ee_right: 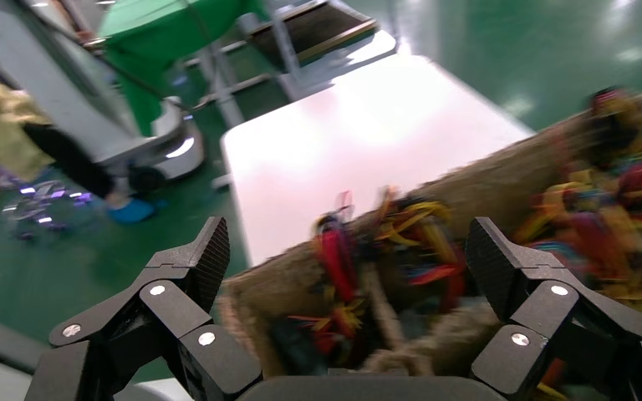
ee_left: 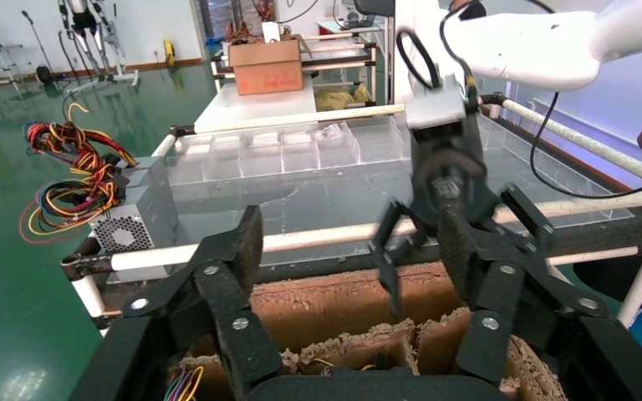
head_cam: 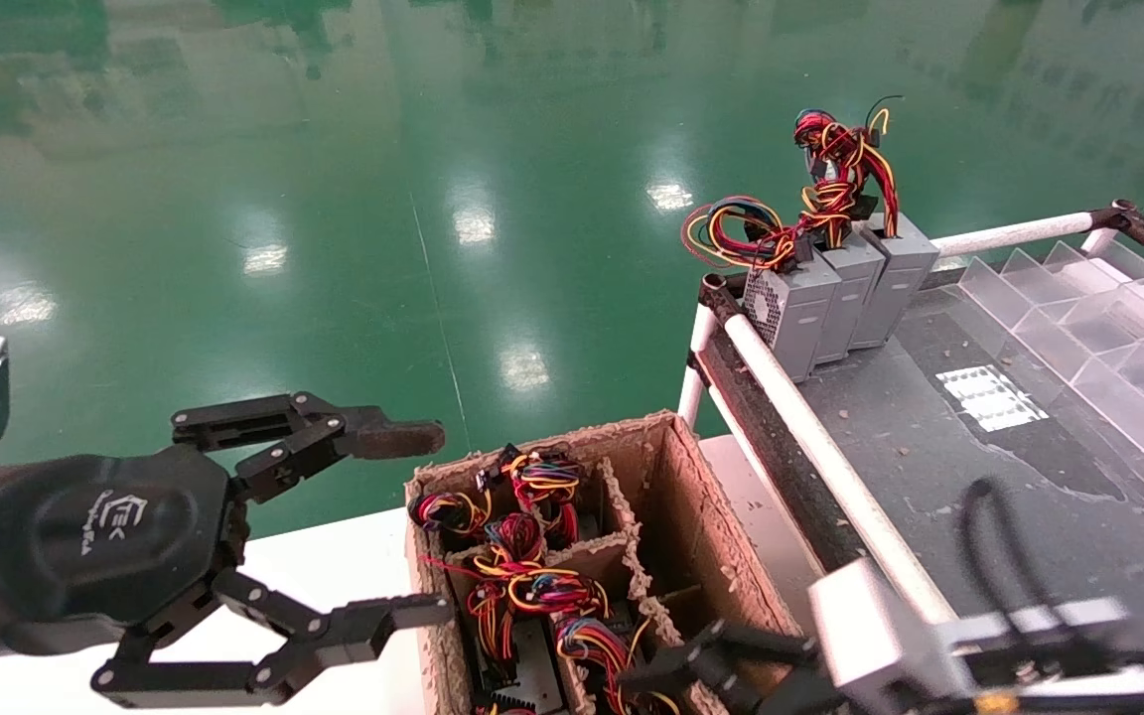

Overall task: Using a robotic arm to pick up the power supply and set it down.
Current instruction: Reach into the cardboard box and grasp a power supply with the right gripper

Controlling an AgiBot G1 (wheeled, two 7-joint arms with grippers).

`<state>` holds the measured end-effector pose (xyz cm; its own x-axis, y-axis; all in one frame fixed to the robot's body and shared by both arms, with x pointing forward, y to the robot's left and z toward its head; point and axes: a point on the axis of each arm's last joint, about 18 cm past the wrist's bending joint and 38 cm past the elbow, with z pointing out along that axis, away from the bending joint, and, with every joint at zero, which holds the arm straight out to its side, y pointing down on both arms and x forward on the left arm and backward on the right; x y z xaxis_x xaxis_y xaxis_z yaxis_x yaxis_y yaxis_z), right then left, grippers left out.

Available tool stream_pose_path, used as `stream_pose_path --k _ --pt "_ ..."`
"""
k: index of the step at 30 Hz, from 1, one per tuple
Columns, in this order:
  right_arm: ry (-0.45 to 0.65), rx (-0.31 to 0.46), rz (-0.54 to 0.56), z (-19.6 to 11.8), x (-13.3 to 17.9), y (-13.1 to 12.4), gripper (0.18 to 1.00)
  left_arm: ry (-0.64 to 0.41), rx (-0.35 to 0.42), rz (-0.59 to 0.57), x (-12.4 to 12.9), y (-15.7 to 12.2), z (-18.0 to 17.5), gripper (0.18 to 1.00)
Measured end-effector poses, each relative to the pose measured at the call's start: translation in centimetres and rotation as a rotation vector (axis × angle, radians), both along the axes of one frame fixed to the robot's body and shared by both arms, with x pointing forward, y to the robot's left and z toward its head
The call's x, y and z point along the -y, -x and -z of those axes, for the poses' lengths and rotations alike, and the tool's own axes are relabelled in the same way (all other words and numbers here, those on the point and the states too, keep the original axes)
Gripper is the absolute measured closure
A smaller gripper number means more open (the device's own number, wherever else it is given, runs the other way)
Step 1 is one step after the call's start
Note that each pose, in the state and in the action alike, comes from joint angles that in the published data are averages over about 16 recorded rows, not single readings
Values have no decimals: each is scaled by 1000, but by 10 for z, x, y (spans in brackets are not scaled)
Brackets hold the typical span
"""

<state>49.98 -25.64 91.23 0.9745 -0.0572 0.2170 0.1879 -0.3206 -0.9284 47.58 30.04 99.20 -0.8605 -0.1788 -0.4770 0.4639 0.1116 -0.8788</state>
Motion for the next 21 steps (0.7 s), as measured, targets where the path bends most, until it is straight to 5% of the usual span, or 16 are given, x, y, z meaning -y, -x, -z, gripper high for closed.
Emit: stream_pose_path --k 13,21 --pt "62 -51 -108 31 -39 1 178 0 0 0 0 0 0 265" --pt "80 -33 -141 44 -55 2 190 0 0 0 0 0 0 207"
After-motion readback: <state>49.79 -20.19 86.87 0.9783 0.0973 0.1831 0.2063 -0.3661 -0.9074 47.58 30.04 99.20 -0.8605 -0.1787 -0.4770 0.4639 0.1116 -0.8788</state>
